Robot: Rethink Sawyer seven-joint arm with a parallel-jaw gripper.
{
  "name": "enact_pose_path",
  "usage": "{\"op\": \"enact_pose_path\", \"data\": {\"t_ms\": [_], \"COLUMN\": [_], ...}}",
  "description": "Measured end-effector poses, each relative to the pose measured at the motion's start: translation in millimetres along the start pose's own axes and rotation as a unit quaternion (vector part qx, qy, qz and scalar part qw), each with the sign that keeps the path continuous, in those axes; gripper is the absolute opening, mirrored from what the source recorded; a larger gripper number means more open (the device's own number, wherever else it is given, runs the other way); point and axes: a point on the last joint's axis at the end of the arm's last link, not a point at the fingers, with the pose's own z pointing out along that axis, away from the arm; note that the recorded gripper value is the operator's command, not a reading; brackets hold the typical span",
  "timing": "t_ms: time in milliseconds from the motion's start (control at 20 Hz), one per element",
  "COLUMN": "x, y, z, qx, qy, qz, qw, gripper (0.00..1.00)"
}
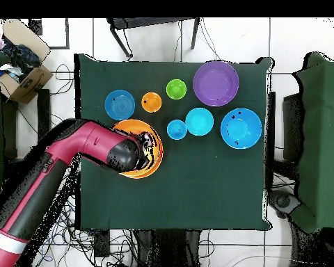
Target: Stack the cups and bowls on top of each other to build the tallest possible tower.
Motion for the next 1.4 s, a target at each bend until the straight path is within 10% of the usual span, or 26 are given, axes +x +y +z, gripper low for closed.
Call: {"op": "enact_pose_path", "data": {"t_ms": [1400], "x": [13.7], "y": [-17.0], "z": [-2.3], "qx": [0.037], "qy": [0.060], "qz": [-0.038], "qw": [0.9968], "gripper": [1.00]}}
